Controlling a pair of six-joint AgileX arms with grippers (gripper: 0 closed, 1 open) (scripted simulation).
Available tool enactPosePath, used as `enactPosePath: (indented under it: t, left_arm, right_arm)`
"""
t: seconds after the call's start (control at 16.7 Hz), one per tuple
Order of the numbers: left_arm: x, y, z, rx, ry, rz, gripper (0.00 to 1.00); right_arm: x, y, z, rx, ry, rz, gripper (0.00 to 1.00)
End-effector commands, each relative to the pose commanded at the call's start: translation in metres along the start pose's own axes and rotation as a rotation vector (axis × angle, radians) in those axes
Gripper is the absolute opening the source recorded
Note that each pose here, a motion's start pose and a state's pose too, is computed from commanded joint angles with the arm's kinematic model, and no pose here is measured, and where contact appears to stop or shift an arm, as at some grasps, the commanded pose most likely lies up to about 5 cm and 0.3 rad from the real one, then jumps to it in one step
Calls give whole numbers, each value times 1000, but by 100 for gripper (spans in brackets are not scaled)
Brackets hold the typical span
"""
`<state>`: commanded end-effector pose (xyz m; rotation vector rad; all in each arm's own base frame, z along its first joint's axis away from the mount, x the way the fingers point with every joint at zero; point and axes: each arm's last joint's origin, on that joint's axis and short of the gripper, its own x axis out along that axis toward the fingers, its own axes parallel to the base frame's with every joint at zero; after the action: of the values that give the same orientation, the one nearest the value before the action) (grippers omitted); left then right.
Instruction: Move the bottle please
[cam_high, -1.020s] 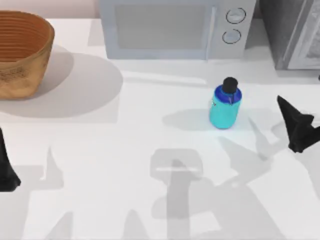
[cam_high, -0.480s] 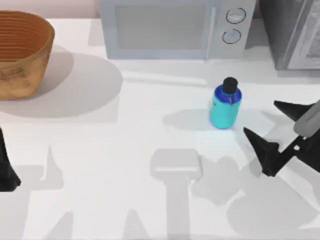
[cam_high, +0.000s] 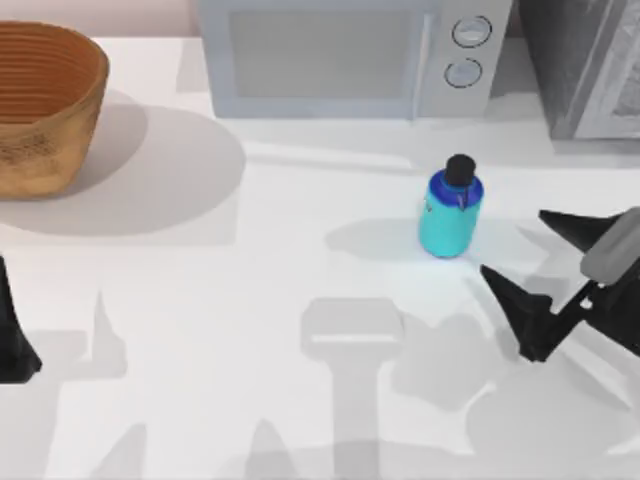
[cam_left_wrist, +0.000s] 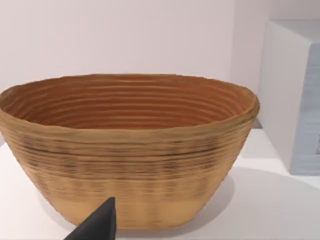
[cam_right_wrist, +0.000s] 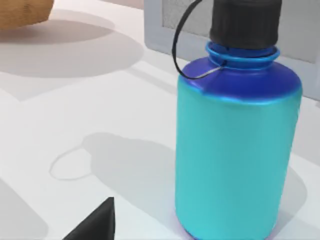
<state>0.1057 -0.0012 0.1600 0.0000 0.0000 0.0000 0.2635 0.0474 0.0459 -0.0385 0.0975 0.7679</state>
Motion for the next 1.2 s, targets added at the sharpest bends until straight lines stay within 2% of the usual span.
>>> enactPosePath:
  t: [0.24, 0.66, 0.96, 1.2]
  left_arm:
    - [0, 0, 0, 0, 0, 0, 100]
    - [0, 0, 0, 0, 0, 0, 100]
    - [0, 0, 0, 0, 0, 0, 100]
    - [0, 0, 0, 0, 0, 0, 100]
  right_arm:
    - [20, -2, -1, -3, -2, 6, 100]
    - [95, 0, 0, -4, -5, 7, 100]
    - [101, 1, 0, -3, -3, 7, 100]
    - [101, 1, 0, -3, -3, 7, 70]
